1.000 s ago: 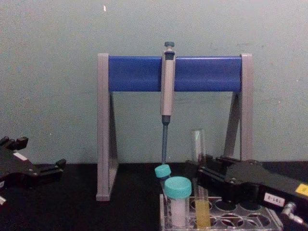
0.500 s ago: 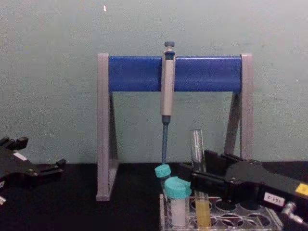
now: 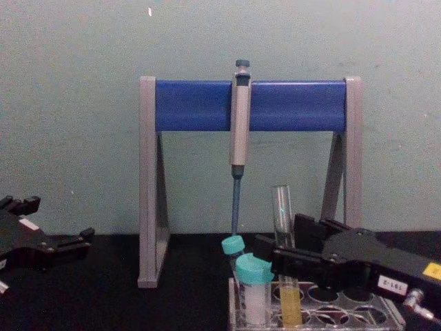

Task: Pick up the test tube from the test tube rack, shake it, then place it back into the test tube rack.

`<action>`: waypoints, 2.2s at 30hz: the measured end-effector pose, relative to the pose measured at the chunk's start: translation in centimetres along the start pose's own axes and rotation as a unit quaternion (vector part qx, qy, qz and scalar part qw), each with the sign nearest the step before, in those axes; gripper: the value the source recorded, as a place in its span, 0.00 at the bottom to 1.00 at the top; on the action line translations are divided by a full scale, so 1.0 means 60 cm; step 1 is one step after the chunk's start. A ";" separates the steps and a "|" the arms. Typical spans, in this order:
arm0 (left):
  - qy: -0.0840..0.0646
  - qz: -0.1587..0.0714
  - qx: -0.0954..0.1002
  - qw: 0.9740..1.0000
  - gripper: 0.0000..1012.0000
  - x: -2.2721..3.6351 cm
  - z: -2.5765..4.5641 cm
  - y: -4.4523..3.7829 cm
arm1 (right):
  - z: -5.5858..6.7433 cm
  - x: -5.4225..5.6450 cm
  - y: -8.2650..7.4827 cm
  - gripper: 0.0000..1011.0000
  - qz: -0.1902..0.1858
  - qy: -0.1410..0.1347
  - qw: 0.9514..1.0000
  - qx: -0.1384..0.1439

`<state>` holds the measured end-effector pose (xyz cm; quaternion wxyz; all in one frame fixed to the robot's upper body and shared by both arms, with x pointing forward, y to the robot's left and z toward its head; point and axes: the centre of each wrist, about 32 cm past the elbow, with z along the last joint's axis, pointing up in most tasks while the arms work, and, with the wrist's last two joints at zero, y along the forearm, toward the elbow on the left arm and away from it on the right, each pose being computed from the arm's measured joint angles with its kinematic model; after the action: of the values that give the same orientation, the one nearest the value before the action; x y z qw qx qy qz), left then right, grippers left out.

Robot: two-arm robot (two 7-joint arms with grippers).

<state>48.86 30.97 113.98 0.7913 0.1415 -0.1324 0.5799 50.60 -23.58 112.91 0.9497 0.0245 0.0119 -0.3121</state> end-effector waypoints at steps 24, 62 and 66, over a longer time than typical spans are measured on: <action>0.000 0.000 0.000 1.000 0.99 0.0000 0.000 0.000 | 0.078 -0.030 -0.055 0.99 -0.144 -0.109 0.977 0.114; 0.000 0.000 0.000 1.000 0.99 0.0000 0.000 0.000 | -0.062 -0.021 -0.082 0.99 -0.328 -0.030 0.940 -0.093; 0.000 0.000 0.000 1.000 0.99 0.0000 0.000 0.000 | -0.064 -0.020 -0.081 0.99 -0.324 -0.029 0.941 -0.096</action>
<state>48.86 30.97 113.98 0.7913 0.1415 -0.1325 0.5799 46.71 -26.56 108.95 0.7952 -0.0810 0.0212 -0.6005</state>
